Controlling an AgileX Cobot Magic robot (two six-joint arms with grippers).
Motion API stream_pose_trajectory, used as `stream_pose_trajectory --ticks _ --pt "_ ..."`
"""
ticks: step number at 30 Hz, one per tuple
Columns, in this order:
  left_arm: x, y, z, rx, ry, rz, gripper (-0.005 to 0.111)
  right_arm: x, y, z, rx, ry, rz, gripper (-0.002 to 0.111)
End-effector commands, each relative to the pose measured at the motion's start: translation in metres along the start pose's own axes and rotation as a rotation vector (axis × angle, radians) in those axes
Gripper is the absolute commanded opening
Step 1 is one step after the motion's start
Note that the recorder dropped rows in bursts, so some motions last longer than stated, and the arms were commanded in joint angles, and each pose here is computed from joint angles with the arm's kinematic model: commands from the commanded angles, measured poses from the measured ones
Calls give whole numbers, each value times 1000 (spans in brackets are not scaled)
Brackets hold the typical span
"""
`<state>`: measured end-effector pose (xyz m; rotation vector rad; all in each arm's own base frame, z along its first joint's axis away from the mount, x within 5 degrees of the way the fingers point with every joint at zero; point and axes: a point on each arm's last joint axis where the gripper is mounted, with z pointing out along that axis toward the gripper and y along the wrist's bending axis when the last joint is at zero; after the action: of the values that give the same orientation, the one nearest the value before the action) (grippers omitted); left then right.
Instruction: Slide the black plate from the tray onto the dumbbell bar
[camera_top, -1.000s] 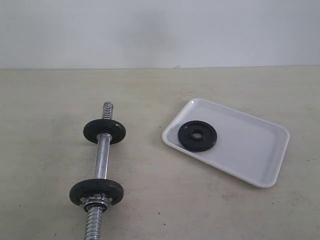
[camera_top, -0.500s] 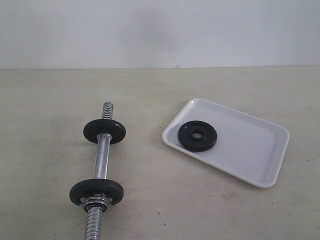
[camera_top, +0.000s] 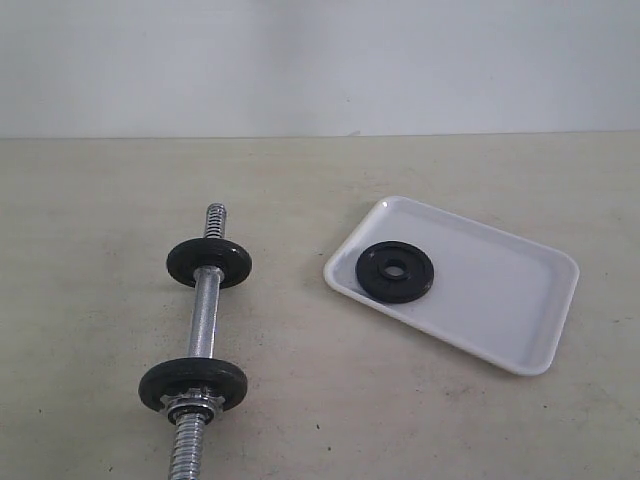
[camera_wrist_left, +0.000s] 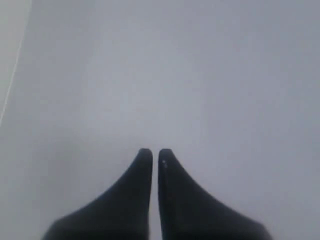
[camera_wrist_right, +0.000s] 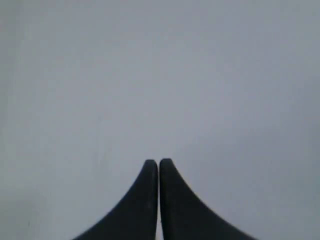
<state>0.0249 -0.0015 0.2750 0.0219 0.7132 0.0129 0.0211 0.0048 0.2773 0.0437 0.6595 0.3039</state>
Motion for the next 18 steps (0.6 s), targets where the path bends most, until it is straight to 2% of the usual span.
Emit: stream_pose_trajectory --ticks 1,5,8,10,11,13,15,18 --pt "-19 0 -3 0 -217 -13 4 -16 -5 -2 57 -178 -38 0" --pt "-30 0 -6 1 -345 -10 4 -21 -19 -4 200 -241 112 0" --pt "-31 -1 -6 24 -356 -62 4 -21 -21 -5 214 -251 167 0" --pt "-22 -2 -3 43 -248 -156 4 -10 -18 1 206 -84 147 0" --pt "-17 -4 1 56 -152 -183 4 -5 -15 7 193 45 118 0" --pt "-10 -8 12 81 86 -164 4 -1 -8 17 173 311 9 0" --pt "-5 -7 19 76 342 -99 4 4 -7 26 195 602 -88 0" --pt "0 -2 35 9 539 -121 4 6 -11 42 230 935 -198 0"
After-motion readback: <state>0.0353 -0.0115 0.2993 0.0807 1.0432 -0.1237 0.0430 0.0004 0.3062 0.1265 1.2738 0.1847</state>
